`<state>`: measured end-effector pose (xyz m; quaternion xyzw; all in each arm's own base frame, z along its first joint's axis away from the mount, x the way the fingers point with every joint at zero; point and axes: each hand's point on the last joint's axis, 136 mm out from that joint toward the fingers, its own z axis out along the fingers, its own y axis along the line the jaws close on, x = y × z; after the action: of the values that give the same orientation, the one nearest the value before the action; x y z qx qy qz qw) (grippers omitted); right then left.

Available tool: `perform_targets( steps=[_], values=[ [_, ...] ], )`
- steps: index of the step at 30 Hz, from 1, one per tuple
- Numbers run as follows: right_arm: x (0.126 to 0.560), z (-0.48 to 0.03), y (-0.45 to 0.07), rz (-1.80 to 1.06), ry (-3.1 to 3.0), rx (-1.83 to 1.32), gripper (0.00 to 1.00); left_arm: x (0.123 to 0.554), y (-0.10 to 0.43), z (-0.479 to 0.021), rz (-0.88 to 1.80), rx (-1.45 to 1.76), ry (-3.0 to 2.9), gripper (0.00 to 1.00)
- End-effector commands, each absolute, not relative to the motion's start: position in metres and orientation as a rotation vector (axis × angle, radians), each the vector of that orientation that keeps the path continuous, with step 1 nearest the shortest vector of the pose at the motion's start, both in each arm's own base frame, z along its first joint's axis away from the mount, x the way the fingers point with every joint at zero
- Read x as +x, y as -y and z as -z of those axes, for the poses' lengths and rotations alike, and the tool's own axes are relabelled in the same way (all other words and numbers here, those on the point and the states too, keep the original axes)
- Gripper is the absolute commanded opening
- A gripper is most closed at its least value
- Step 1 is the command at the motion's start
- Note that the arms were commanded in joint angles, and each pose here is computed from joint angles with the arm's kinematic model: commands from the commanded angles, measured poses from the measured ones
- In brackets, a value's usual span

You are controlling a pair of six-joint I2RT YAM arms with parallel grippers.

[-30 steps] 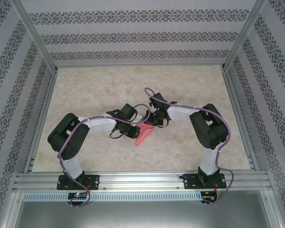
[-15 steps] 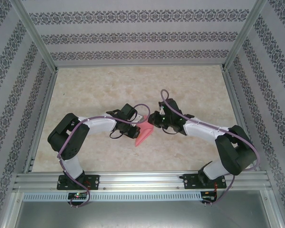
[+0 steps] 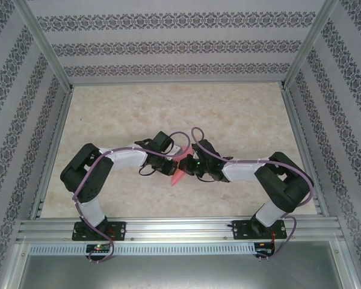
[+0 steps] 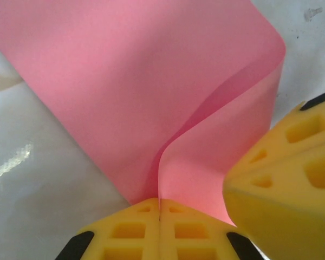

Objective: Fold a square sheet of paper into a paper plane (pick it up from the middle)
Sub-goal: Third fold the triangle at the center of the table.

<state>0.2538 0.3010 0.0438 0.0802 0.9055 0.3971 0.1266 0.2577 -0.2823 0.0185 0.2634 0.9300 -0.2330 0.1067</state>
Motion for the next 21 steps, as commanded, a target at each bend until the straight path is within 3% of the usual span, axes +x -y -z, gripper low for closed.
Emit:
perform_targets(
  steps=[1,16,21],
  values=[
    [0.253,-0.042,-0.305,-1.177,-2.620,0.238,0.04,0.253,0.276,-0.007,0.672,0.785,-2.787,0.07],
    [0.244,0.000,-0.292,-1.074,-2.713,0.270,0.05,0.251,0.274,-0.003,0.662,0.799,-2.806,0.07],
    [0.247,-0.014,-0.290,-1.111,-2.673,0.279,0.06,0.250,0.272,0.000,0.645,0.796,-2.818,0.06]
  ],
)
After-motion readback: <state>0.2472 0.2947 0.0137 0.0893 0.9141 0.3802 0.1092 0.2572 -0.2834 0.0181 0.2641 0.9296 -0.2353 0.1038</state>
